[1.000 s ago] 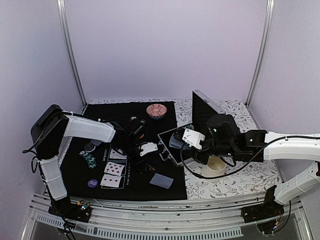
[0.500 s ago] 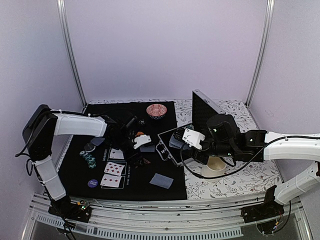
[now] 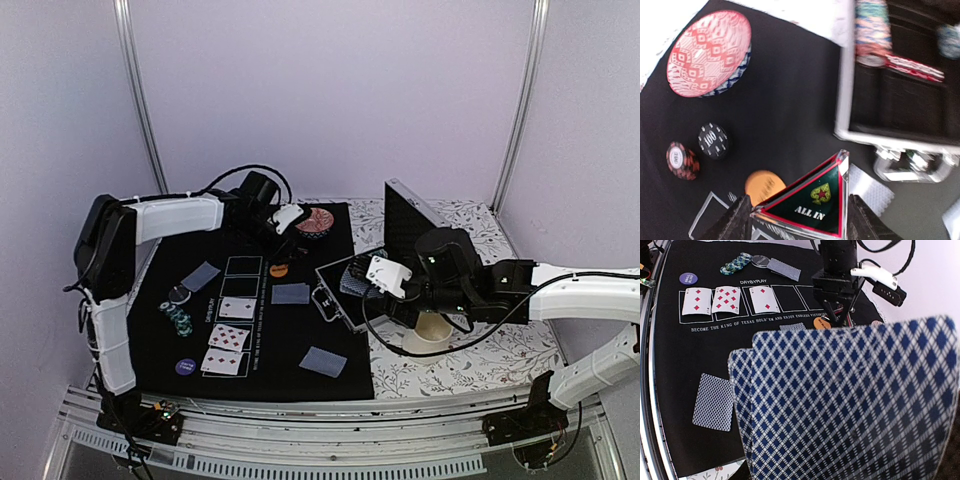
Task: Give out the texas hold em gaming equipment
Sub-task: Pick up the all-in button from the poker table mat, then place the all-in button in the big blind area.
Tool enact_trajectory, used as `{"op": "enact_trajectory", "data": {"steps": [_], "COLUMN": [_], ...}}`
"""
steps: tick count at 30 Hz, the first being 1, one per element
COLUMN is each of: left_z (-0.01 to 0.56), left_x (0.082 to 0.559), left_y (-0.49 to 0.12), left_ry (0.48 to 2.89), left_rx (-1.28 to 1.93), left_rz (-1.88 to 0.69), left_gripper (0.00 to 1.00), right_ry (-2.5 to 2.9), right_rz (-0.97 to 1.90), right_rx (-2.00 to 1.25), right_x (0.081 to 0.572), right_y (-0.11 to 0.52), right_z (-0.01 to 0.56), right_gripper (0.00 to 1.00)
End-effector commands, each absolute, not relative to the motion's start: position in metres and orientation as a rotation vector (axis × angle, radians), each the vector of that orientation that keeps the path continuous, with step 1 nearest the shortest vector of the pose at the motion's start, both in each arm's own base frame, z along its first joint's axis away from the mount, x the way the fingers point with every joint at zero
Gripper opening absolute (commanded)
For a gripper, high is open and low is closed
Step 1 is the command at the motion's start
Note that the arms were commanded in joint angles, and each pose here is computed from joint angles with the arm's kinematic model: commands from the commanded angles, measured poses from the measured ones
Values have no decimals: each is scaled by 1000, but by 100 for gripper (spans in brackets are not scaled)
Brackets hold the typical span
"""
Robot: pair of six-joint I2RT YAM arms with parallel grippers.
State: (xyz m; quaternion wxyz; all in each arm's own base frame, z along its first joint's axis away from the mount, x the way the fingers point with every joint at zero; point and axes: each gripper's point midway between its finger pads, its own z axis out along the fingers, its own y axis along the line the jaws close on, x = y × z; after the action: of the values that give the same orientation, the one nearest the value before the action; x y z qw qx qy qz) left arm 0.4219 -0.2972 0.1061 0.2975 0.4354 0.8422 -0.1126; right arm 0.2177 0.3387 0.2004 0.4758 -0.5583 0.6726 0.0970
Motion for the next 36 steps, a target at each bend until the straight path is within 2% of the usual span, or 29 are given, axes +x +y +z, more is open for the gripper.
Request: {"op": "enact_trajectory", "data": {"steps": [1,7,13,16,20,24,28,33,36], "left_z": [73,55,41,34,37,69,105,143,175], "left_x": [460,486,489,485,479,474,471,454,426], "left_y": [-291,-295,-306,-307,-311,-324,-330,-321,-309], "left_ry": [2342,2389,2397,2413,2410,2357,2290,2285,2256], "left_rx": [1048,975,970,980,991,987,978,875,771], "left_rz": [-137,-93,-130,-145,-180,-262,-317,-359,-428], "left_gripper": [39,39,42,48,66,75,80,79,76], "right_ry": [1642,1649,1649,1647,1646,1645,1642,1642,1643], "right_rz": [242,239,242,241,242,245,247,246,246], "right_rx": [-1327,-1320,-1321,-1318,-1317,-1322,-1320,-1315,-1313], "right_x": [217,216,216,216,216,216,215,215,215], "right_y": [334,330,331,331,331,333,332,331,330], "right_z": [212,213,213,214,214,214,215,216,215], "right_gripper": [41,41,41,41,41,41,41,41,41]}}
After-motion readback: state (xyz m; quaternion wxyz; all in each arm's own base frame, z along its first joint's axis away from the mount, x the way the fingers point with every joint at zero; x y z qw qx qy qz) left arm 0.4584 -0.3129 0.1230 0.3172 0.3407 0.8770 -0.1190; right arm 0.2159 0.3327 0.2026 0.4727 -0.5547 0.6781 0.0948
